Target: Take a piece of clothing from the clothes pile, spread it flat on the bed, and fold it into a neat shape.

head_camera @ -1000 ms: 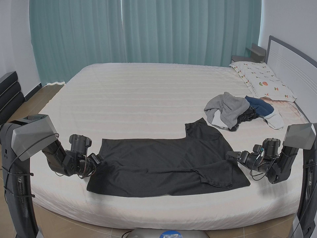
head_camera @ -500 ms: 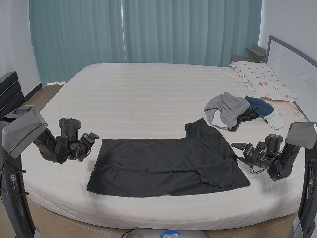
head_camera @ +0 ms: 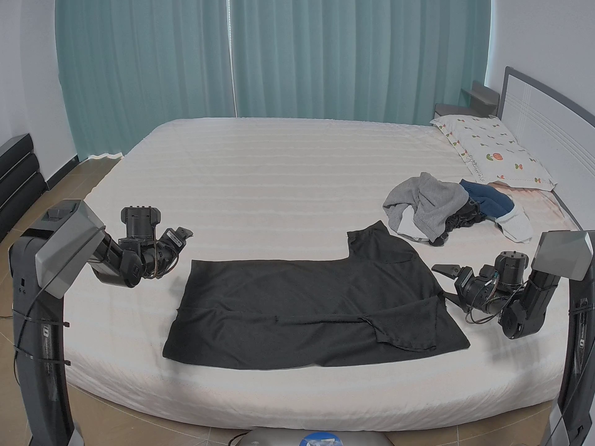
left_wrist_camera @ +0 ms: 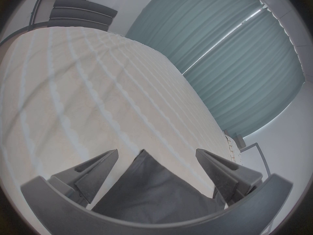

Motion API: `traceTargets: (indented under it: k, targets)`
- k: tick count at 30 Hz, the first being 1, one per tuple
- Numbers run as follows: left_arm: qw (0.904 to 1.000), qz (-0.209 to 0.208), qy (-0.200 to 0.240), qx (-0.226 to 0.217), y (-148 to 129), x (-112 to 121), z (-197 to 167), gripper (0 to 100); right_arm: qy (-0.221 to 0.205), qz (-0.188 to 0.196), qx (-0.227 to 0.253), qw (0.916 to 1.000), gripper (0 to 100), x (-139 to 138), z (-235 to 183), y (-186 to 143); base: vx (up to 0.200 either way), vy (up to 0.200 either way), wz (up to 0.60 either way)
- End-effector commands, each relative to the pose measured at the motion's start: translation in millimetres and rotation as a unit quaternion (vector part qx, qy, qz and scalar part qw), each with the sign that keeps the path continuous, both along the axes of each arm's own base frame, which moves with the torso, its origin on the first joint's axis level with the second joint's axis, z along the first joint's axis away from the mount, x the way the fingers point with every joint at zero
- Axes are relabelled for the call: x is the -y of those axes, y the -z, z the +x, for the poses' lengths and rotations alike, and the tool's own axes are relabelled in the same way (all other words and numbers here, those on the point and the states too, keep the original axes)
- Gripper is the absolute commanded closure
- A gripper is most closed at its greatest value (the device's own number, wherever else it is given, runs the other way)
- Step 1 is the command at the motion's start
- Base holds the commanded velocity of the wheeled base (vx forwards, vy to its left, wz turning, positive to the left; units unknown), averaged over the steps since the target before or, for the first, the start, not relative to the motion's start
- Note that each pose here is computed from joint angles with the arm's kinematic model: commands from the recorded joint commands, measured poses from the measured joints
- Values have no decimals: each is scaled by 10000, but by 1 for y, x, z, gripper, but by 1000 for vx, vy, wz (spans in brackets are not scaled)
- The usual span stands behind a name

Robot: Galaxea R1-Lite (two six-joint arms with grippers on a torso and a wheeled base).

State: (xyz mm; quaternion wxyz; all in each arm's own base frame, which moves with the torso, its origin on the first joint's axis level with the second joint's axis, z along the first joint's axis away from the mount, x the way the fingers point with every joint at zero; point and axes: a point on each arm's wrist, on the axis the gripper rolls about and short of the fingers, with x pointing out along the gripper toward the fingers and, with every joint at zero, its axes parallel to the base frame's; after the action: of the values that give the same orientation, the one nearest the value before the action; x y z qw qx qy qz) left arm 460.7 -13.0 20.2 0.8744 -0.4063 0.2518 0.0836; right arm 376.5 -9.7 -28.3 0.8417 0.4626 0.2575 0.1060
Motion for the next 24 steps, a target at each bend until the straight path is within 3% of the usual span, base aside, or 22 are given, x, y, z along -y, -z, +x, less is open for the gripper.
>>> traceTargets:
  k: [1, 4, 21, 22, 24]
  targets:
    - [9999, 42, 100, -113, 39, 6, 22, 0, -19, -3, -16, 10000, 0, -2, -1, 5, 0, 0, 0]
    - [9998, 69, 167, -72, 54, 13, 30, 0, -17, 4, -27, 10000, 0, -2, -1, 6, 0, 0, 0]
    - [9993, 199, 324, -44, 63, 19, 37, 0, -16, 2, -46, 10000, 0, -3, -3, 5, 0, 0, 0]
    - [9993, 196, 314, -37, 63, 19, 37, 100, -16, 2, -46, 10000, 0, -3, -3, 5, 0, 0, 0]
    - [9993, 207, 294, -30, 63, 19, 37, 100, -16, 2, -46, 10000, 0, -3, -3, 5, 0, 0, 0]
